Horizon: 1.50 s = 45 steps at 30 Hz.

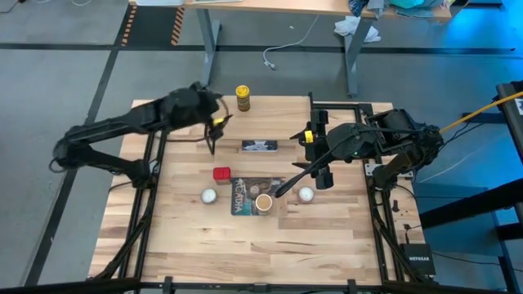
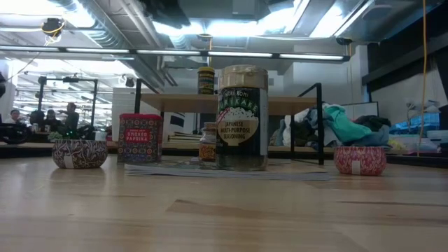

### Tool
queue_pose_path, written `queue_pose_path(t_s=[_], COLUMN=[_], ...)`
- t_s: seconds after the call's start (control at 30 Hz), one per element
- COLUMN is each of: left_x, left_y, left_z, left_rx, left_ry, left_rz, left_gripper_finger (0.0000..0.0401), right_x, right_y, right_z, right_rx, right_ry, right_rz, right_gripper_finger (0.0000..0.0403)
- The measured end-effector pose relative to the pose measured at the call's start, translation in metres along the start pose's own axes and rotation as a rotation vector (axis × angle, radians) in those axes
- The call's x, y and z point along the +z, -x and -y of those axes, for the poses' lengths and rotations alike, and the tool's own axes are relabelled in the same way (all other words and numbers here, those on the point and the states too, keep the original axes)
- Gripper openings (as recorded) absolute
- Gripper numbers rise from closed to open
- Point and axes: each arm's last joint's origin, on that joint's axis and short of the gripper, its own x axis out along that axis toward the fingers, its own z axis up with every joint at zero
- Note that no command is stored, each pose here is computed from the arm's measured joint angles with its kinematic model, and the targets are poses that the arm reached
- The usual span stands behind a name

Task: Shelf spices
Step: Remove the yellow black seasoning bottle from the shelf

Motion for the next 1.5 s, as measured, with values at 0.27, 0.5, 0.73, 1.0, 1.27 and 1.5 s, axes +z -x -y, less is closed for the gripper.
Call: queue_pose_path(t_s=[0.27, 0.5, 0.73, 1.0, 1.27, 1.5], left_x=[-0.002, -0.001, -0.002, -0.009, -0.014, -0.017], left_y=[-0.065, -0.097, -0.113, -0.138, -0.154, -0.159], left_z=[-0.023, -0.038, -0.047, -0.05, -0.045, -0.043], left_rx=[0.002, -0.017, -0.065, -0.061, -0.086, -0.092], left_ry=[-0.016, 0.028, 0.097, 0.139, 0.136, 0.135], left_rz=[-0.135, -0.167, -0.173, -0.186, -0.185, -0.205], left_gripper_finger=[0.0333, 0.0333, 0.0333, 0.0333, 0.0333, 0.0288], right_x=[0.0, -0.001, -0.002, -0.002, -0.002, -0.002], right_y=[0.0, 0.0, 0.0, 0.0, 0.0, 0.0], right_z=[0.0, -0.001, -0.001, -0.001, -0.001, -0.001], right_rx=[0.0, 0.015, 0.019, 0.019, 0.019, 0.02], right_ry=[-0.021, -0.022, -0.018, -0.017, -0.016, -0.016], right_rz=[0.0, -0.006, -0.017, -0.018, -0.022, -0.022], right_gripper_finger=[0.0308, 0.0308, 0.0308, 0.0308, 0.0308, 0.0308])
